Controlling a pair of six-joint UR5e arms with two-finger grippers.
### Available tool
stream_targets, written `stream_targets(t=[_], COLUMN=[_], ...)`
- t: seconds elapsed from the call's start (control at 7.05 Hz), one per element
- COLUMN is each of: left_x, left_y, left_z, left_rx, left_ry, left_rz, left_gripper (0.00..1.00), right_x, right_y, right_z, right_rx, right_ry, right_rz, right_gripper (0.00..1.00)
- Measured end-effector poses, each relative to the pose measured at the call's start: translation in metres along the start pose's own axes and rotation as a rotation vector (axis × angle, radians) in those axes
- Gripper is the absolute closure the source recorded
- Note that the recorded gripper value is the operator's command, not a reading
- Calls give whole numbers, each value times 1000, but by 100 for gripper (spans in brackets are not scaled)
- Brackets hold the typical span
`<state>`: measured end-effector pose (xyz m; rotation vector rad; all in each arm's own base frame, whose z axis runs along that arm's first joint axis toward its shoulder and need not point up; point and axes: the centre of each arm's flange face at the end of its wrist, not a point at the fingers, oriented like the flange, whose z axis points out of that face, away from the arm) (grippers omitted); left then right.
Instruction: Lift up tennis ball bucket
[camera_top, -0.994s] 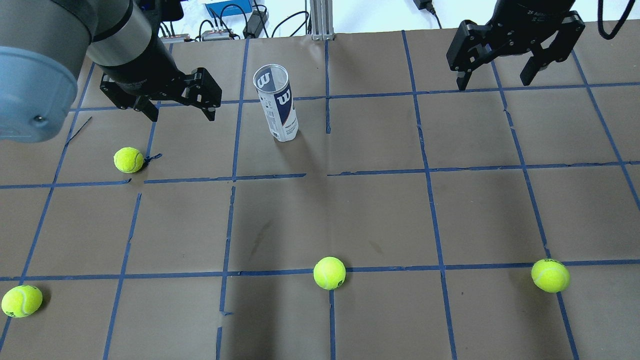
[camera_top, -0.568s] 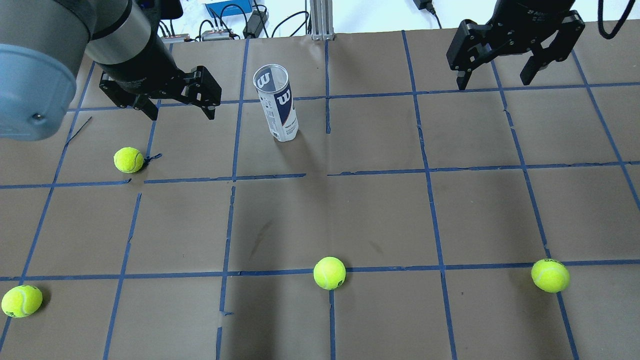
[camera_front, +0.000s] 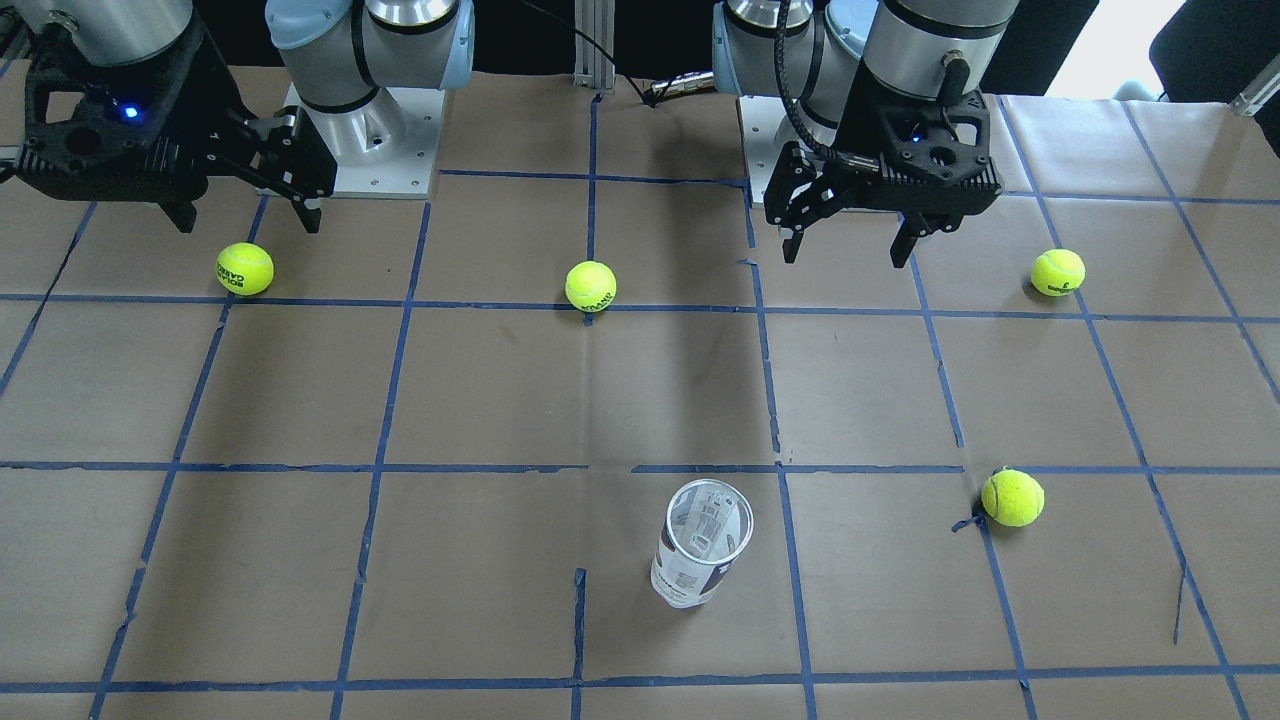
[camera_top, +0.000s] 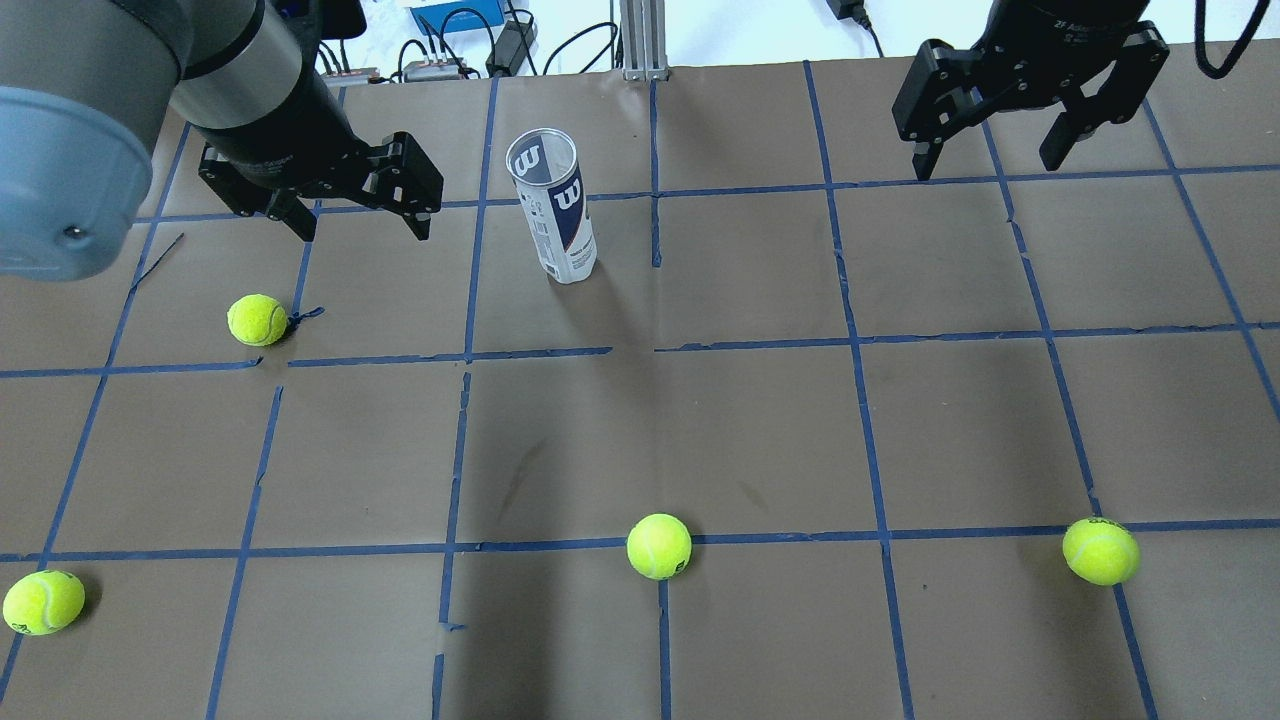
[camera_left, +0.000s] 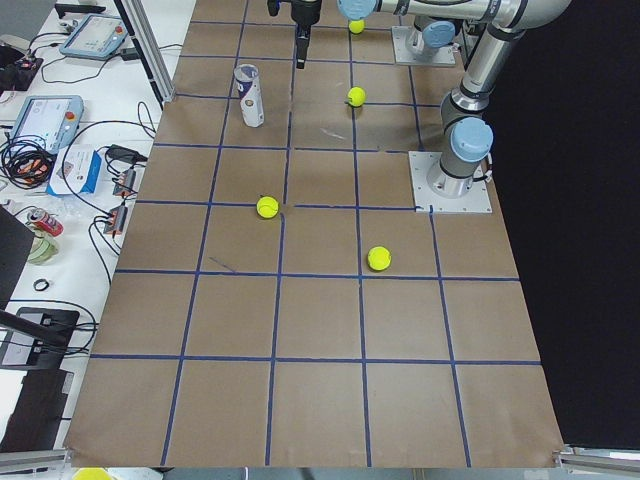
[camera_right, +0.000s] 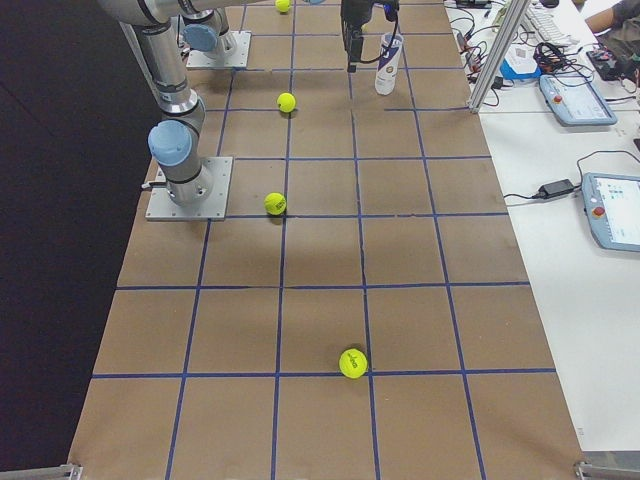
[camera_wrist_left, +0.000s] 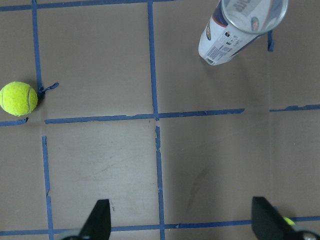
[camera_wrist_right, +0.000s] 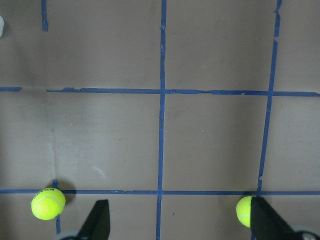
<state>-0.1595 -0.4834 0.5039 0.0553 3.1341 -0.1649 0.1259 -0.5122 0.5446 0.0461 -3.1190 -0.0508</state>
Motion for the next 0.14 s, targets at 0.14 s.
stream_targets(t=[0.14], left_x=[0], left_y=[0], left_z=[0], left_rx=[0], left_ry=[0], left_rz=[0], left_gripper=[0], right_x=[2], right_y=[-1], right_z=[-1], right_rx=[8], right_ry=[0], right_rz=[3], right_gripper=[0])
